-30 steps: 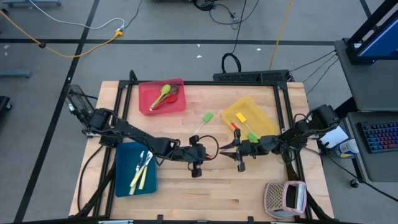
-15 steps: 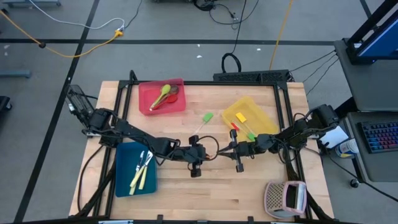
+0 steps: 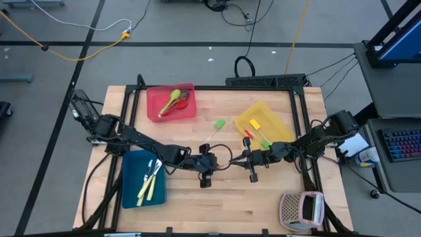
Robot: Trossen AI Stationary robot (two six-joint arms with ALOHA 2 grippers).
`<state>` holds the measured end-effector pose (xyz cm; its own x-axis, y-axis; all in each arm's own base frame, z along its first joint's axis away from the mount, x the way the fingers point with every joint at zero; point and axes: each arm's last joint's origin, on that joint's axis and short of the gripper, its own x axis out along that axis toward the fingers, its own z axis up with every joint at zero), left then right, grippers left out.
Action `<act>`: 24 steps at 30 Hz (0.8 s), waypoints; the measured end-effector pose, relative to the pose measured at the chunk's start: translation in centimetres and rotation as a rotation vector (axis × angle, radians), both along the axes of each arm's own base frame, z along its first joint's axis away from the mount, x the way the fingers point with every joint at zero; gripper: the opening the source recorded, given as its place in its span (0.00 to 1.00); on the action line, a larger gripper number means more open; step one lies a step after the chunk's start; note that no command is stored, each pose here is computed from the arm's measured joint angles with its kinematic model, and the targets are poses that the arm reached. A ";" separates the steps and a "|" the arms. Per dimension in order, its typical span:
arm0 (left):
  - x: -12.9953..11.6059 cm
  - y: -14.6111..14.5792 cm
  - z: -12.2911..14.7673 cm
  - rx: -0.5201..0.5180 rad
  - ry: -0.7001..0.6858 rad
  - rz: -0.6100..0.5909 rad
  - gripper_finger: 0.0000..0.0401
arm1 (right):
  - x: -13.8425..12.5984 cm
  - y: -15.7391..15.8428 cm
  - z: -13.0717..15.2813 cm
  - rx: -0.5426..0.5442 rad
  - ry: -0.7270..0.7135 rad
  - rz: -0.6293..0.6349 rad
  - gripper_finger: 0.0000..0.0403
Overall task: Pick & Place Kitchen Items
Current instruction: Put the orange spatula into the yellow bin
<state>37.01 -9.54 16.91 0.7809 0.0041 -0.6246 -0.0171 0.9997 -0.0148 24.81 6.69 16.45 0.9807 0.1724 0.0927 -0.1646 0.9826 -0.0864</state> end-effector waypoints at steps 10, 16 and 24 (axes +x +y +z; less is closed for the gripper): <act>-0.8 0.2 -0.8 -0.024 0.115 0.051 0.32 | 0.0 0.0 0.0 -0.003 0.000 -0.005 0.02; -1.0 0.2 -1.0 -0.008 0.135 0.074 0.24 | 0.0 0.0 0.0 -0.004 0.000 -0.005 0.02; -0.5 0.6 -0.6 0.006 0.081 0.068 0.02 | 0.0 0.0 0.0 -0.020 -0.005 -0.006 0.02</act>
